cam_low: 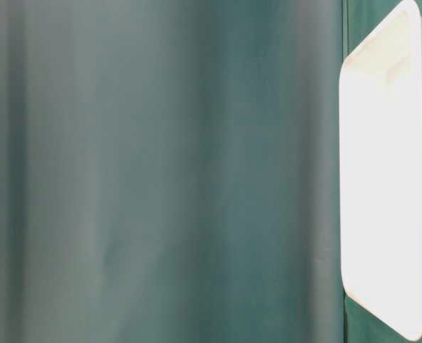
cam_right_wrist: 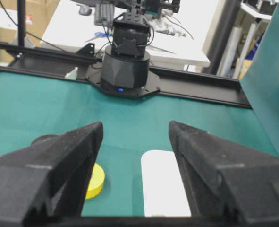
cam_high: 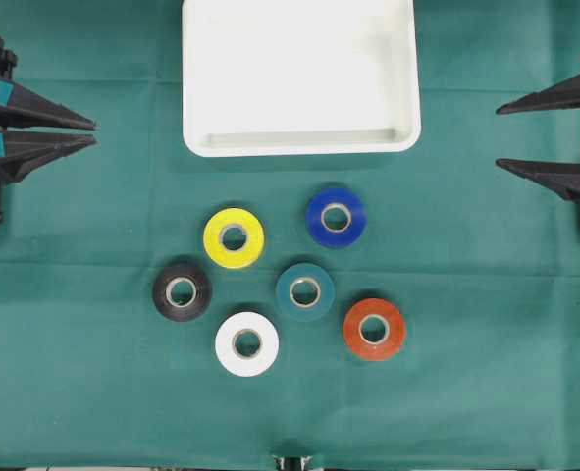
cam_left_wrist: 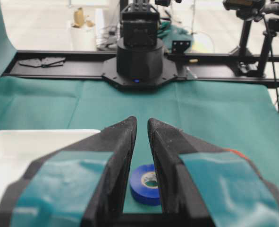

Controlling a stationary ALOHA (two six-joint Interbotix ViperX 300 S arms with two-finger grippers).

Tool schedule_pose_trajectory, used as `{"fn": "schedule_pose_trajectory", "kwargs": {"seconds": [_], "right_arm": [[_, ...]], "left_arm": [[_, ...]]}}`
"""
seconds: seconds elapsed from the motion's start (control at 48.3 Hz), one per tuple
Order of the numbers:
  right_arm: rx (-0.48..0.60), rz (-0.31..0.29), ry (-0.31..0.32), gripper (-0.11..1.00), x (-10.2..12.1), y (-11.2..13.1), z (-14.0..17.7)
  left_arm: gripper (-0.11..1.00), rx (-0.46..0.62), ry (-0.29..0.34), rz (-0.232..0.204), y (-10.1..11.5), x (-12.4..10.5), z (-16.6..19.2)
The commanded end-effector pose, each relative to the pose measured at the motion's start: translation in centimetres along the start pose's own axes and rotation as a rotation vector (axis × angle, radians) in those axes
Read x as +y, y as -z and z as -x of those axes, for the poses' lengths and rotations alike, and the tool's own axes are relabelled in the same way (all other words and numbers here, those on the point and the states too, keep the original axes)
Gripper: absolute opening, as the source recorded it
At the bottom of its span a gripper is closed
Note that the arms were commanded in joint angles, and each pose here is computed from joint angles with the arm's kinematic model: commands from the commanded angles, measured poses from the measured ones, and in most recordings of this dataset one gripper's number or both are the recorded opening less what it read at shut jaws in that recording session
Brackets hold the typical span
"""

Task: Put the tape into the white case with the left arm.
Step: 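Move the left gripper toward the yellow tape roll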

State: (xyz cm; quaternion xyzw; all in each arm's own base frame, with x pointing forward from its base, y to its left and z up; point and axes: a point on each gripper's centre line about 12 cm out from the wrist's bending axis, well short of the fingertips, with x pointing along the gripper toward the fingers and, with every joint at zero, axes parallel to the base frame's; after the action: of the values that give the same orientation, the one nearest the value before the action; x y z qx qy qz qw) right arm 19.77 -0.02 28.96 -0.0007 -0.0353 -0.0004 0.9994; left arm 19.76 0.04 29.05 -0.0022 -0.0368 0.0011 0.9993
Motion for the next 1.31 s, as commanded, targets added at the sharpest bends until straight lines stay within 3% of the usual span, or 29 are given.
{"fn": "schedule_pose_trajectory", "kwargs": {"seconds": [0.0, 0.041, 0.145, 0.249, 0.539, 0.767, 0.829, 0.932, 1.057, 1.14, 1.285], "right_arm": [[-0.008, -0.003, 0.006, 0.24, -0.1, -0.2, -0.1], [0.000, 0.003, 0.006, 0.22, -0.1, 0.2, 0.1], [0.002, 0.011, 0.007, 0.02, -0.2, 0.8, 0.5], [-0.008, 0.016, 0.007, -0.08, -0.2, 1.0, 1.2], [0.014, 0.005, 0.008, -0.09, -0.2, 2.5, 2.8], [0.063, -0.040, 0.010, -0.09, -0.2, 3.9, 3.1], [0.070, -0.049, 0.010, -0.09, -0.2, 4.3, 3.2], [0.080, -0.054, 0.010, -0.09, -0.1, 4.8, 3.4], [0.095, -0.050, 0.014, 0.01, -0.2, 5.9, 3.9], [0.101, -0.042, 0.026, 0.15, -0.4, 6.3, 4.2], [0.110, -0.039, 0.052, 0.56, -0.8, 6.7, 4.6]], "left_arm": [[0.24, -0.009, 0.017, 0.018, -0.4, -0.4, -0.3], [0.21, -0.007, 0.017, 0.019, -0.3, -0.4, -0.3], [0.03, -0.007, 0.019, 0.024, -0.3, -0.4, -0.3], [0.02, -0.006, 0.018, 0.030, -0.3, -0.4, -0.2], [0.02, 0.002, 0.019, 0.044, 0.0, -0.4, -0.2], [0.02, 0.019, 0.028, 0.043, 0.7, -0.6, -0.1], [0.10, 0.025, 0.029, 0.043, 0.9, -0.6, 0.0], [0.36, 0.045, 0.031, 0.041, 1.3, -0.7, 0.1], [0.71, 0.069, 0.042, 0.038, 1.6, -0.9, 0.1], [0.71, 0.079, 0.045, 0.038, 1.7, -1.0, 0.3], [0.71, 0.087, 0.047, 0.038, 2.0, -1.0, 0.6]]}}
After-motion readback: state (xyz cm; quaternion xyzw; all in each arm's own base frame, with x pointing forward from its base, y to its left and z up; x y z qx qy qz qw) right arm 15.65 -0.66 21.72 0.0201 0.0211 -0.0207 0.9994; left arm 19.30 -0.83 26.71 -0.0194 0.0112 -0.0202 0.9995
